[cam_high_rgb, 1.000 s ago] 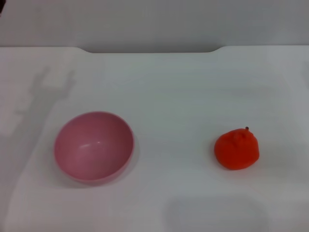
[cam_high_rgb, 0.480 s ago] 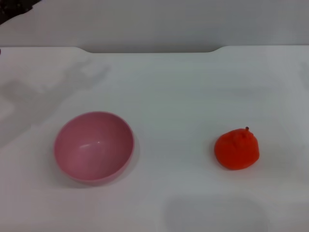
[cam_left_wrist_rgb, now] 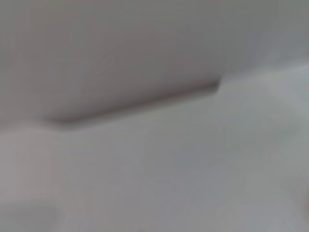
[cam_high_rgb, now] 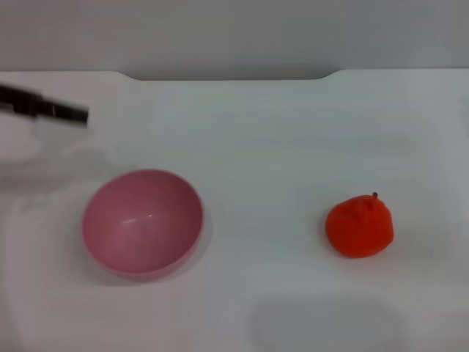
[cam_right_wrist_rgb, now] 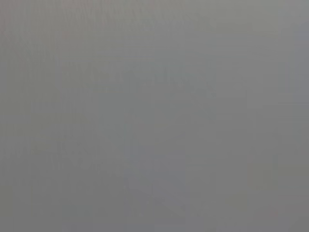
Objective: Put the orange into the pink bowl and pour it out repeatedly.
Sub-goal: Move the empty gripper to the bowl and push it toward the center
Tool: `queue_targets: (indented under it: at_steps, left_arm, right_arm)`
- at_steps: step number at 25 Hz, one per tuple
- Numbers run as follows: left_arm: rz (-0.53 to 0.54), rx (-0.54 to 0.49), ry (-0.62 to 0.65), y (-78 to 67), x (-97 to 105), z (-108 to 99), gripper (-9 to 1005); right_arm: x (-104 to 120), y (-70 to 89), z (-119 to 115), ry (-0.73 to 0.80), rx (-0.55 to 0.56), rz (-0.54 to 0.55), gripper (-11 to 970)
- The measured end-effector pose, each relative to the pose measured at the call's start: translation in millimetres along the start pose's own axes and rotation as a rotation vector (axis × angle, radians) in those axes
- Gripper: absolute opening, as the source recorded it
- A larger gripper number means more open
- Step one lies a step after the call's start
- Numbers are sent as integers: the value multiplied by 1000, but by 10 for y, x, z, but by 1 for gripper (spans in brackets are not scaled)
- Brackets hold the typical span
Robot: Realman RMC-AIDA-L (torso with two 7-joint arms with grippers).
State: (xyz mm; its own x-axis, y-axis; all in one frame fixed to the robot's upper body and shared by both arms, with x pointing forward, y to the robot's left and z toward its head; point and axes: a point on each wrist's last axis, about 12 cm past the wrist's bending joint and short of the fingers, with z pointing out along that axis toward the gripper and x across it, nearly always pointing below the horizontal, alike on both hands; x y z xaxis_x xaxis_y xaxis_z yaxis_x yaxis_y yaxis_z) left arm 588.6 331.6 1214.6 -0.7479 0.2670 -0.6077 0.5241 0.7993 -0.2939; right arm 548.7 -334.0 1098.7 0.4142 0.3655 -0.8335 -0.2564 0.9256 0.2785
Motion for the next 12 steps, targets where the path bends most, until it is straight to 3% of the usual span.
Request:
queue_targets:
  at_steps: [6,12]
  left_arm:
    - [19,-42,163,-211,48,115,742]
    - [18,-61,184,-290,63,270,738]
  right_arm:
    - [-1,9,28,-3,-5,0,690]
    - [2,20,60,-2,-10,-1,690]
